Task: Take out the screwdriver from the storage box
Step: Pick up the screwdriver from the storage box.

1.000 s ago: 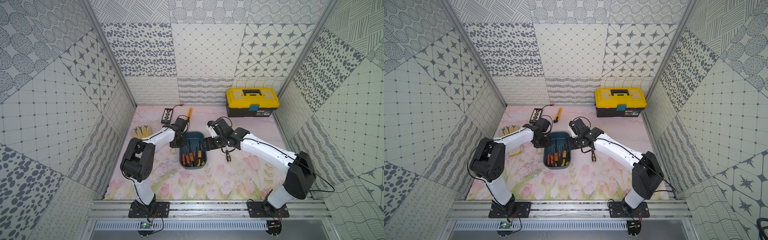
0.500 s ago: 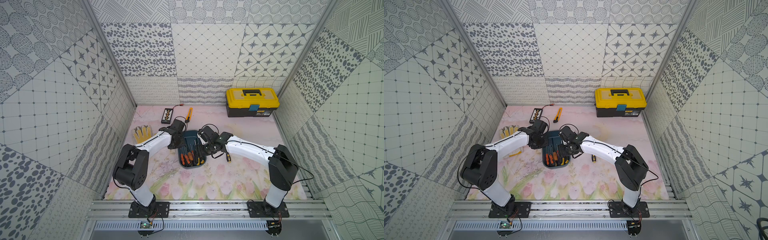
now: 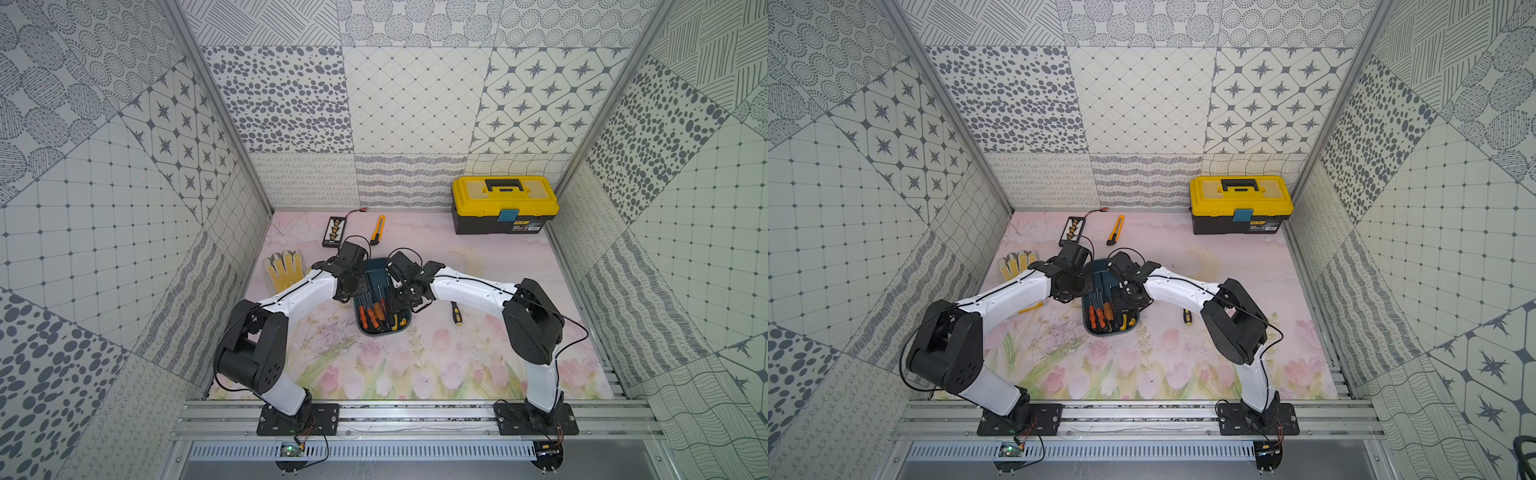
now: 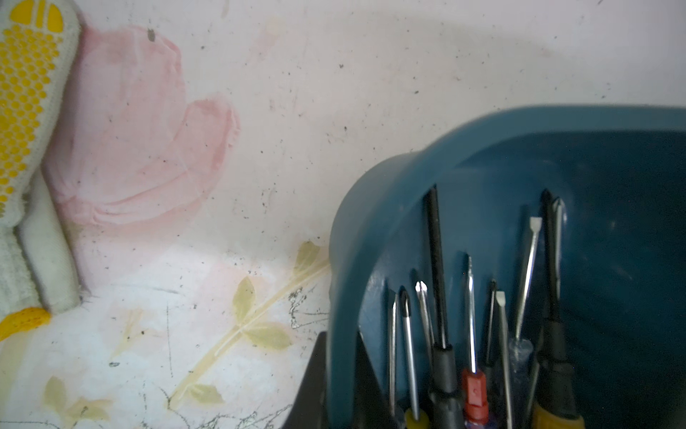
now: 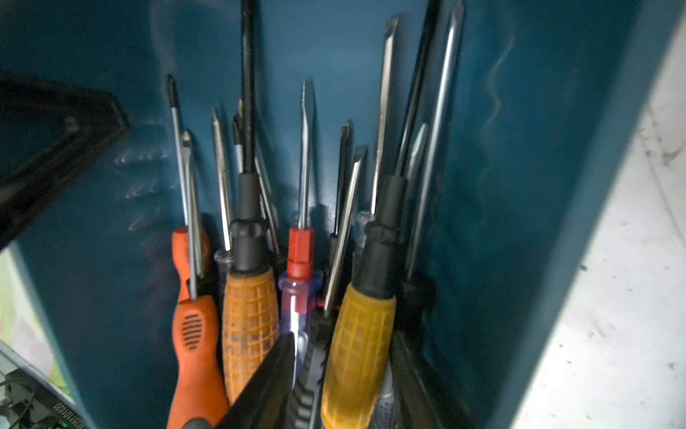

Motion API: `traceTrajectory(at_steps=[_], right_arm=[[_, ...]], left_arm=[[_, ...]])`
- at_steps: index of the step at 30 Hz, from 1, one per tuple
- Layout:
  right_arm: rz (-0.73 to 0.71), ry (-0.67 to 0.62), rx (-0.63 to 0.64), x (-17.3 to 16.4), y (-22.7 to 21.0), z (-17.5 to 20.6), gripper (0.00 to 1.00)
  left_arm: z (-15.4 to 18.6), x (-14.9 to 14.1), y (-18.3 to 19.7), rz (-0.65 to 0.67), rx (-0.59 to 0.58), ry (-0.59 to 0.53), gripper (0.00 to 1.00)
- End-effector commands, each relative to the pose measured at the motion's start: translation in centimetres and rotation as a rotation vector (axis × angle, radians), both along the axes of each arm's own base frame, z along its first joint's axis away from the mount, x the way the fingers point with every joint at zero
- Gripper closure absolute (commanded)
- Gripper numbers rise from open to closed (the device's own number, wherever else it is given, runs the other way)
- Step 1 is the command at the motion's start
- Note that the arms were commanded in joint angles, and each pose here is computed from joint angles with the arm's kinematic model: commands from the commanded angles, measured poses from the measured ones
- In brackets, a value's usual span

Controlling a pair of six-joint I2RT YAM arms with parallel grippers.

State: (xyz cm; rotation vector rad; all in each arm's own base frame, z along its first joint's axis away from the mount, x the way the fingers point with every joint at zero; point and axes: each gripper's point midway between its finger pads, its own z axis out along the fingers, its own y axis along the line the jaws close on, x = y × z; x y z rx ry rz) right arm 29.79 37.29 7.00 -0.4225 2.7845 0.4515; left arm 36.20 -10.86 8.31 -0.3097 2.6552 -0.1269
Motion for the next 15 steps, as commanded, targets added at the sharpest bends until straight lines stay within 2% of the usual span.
traceTrajectory(at_steps=[1,8,14,15], right_arm=[[-0.022,0.011,-0.031,-0.2,0.0,-0.8,0.62],[-0.034,0.012,-0.017,-0.6,0.2,-0.9,0.81],[-0.022,-0.039,0.045,-0.3,0.7,1.6,1.00],[-0.018,-0.050,0.059,-0.2,0.9,2.1,1.00]], left_arm=[[2.3,2.3,-0.6,0.018,-0.041,-0.129,1.00],[2.2,2.4,-0.7,0.016,-0.038,-0.126,1.00],[1.8,2.3,-0.6,0.009,-0.029,-0.113,1.00],[1.8,2.3,-0.6,0.009,-0.026,-0.113,1.00]])
